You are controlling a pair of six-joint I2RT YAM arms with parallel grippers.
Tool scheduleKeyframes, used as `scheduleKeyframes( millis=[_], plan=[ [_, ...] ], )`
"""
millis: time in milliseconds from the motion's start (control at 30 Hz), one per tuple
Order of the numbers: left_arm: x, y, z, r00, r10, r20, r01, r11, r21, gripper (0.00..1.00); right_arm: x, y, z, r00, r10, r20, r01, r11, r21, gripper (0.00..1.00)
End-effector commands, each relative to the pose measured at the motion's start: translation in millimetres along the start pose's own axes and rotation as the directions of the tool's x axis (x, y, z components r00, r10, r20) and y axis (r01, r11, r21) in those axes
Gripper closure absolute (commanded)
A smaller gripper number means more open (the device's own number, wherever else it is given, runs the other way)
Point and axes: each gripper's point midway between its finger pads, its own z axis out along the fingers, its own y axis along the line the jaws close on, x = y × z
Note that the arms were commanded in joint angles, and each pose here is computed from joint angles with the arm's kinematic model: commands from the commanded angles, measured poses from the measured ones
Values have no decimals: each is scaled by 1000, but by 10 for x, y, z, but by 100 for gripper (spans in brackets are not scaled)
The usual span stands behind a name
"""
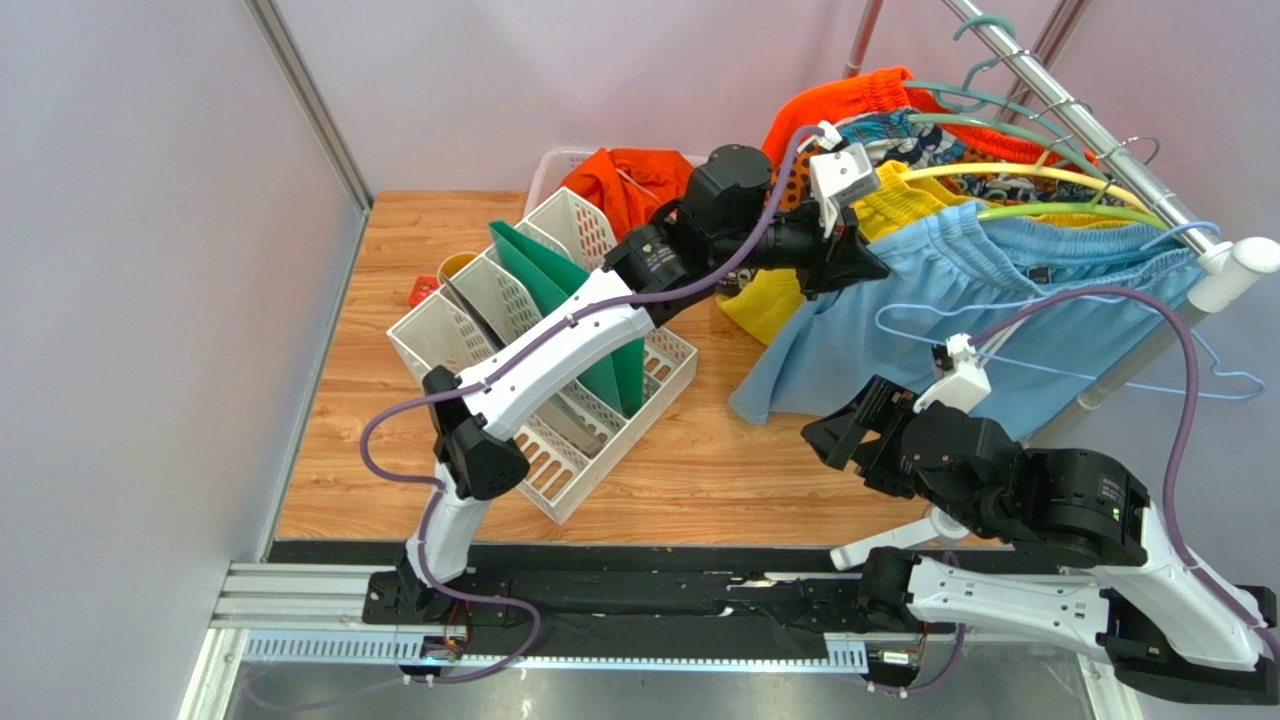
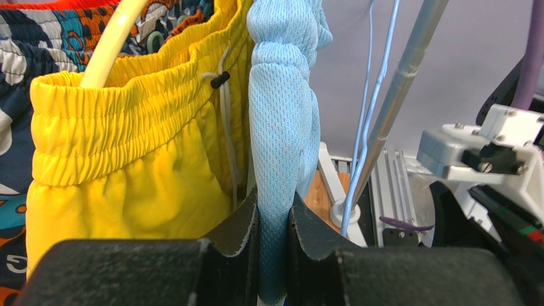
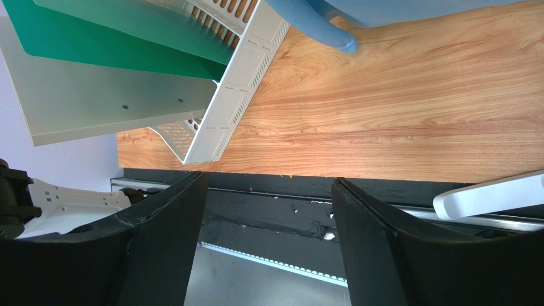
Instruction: Remove the shorts from the hanger
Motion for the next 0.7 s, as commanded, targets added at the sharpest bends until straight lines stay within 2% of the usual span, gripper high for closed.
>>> scheduleKeyframes(
  millis=[0, 300, 667],
  plan=[
    [-822, -161, -219, 983, 31, 180, -19, 997, -69, 100, 26, -125, -45, 1000, -20, -18, 21, 999, 33, 25],
    [-951, -286, -109, 975, 21, 223, -1, 996, -90, 100, 21, -131, -81, 1000, -13, -23, 14, 1000, 24, 26],
    [-747, -191, -204, 991, 30, 133, -11, 991, -135, 100, 35, -139, -79, 1000, -1, -27, 1, 1000, 25, 27]
  ],
)
